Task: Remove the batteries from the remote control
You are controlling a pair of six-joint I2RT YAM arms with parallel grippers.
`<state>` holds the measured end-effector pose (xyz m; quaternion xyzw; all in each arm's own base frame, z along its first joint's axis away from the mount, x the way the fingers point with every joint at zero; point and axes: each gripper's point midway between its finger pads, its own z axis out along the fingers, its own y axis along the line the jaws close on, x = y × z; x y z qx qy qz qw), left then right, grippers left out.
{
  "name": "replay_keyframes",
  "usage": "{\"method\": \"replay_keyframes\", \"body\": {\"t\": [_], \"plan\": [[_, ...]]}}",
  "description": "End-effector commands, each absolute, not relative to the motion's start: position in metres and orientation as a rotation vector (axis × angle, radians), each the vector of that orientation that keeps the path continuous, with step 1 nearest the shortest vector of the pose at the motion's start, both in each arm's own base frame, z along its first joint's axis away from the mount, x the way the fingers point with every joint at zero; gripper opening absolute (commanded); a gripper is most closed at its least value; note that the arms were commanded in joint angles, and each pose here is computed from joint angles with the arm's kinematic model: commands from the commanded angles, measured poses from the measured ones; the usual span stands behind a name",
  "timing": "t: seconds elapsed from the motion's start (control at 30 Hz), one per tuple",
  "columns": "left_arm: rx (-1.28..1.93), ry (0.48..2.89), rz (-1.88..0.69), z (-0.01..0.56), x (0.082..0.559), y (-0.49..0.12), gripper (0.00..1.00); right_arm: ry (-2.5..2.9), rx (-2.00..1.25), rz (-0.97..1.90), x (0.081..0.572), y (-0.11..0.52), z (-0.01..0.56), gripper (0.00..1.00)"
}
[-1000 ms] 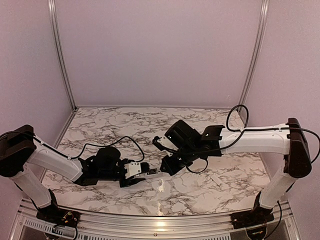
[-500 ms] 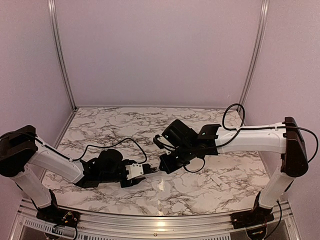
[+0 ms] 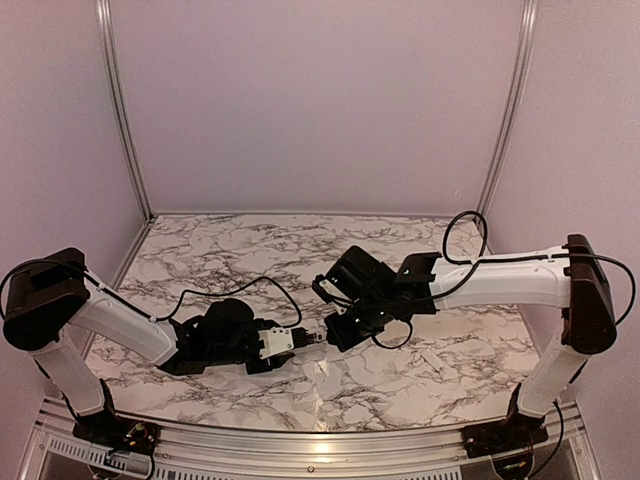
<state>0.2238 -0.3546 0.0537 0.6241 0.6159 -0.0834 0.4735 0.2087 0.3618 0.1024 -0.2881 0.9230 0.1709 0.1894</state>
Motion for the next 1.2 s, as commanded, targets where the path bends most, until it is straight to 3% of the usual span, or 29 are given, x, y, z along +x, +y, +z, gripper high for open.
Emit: {"method": "replay_keyframes", "body": {"t": [0.0,0.53,1.17], "plan": [[1.509,1.462,-0.230,0.066,0.226,-0.369,0.00,2.559,-0.820,0.455,0.216,0.360,0.105,0.00],[1.536,1.462,-0.266,0.064,0.221,-0.372,0.00,2.455,-0.823,0.498,0.216,0.354,0.135,0.00],[1.547,1.436,-0.342,0.070,0.212,-0.378,0.00,2.457,-0.859,0.518,0.209,0.350,0.124,0.00]]}}
